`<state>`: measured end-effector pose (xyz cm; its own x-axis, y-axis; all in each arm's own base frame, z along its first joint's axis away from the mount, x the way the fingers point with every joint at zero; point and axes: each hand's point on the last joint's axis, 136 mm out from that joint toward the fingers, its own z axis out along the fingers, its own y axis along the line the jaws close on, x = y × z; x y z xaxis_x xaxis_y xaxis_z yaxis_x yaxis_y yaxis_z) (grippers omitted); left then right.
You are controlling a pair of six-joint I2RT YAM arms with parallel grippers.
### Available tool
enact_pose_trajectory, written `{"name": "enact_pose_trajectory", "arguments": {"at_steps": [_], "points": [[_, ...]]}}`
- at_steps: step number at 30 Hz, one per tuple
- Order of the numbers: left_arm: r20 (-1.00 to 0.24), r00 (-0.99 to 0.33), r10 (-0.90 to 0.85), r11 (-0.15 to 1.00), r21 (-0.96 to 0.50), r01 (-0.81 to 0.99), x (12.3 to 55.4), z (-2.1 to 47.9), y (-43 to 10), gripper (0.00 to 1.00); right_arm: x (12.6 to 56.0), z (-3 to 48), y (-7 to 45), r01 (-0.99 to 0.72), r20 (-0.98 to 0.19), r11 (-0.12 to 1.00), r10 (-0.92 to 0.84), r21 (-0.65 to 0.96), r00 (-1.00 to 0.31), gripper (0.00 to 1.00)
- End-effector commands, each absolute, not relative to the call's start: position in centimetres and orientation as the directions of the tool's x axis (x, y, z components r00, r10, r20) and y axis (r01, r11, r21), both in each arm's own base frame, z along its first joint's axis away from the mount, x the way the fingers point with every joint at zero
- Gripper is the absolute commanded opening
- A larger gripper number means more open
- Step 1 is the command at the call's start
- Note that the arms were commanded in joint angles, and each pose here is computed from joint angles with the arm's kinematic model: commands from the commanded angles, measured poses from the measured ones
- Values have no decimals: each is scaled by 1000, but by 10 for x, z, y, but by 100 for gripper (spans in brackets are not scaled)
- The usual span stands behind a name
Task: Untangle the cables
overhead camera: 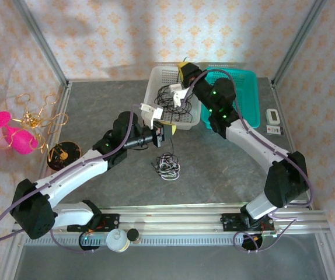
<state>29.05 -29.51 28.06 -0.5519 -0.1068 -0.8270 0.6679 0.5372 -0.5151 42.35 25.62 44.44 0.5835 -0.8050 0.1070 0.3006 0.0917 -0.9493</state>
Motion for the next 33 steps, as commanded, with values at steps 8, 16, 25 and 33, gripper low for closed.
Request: {"name": "enact_pose_trajectory", "arguments": {"at_steps": [8, 16, 25, 33], "points": [[-857, -378, -352, 527, -514, 677, 300, 343, -278, 0, 357, 528, 176, -27, -627, 763, -510, -646, 589, 79], [-849, -254, -464, 512, -491, 704, 302, 401, -267, 0, 342, 430, 155, -372, -979, 925, -3, -80, 203, 95], [-893, -167, -418, 640, -420, 643, 306, 424, -245, 0, 369, 405, 67, 16, -994, 998, -67, -66, 85, 100], [-915, -160, -369, 704, -388, 595, 303, 437, -229, 0, 384, 427, 44, 200, -969, 961, -219, -194, 112, 100]]}}
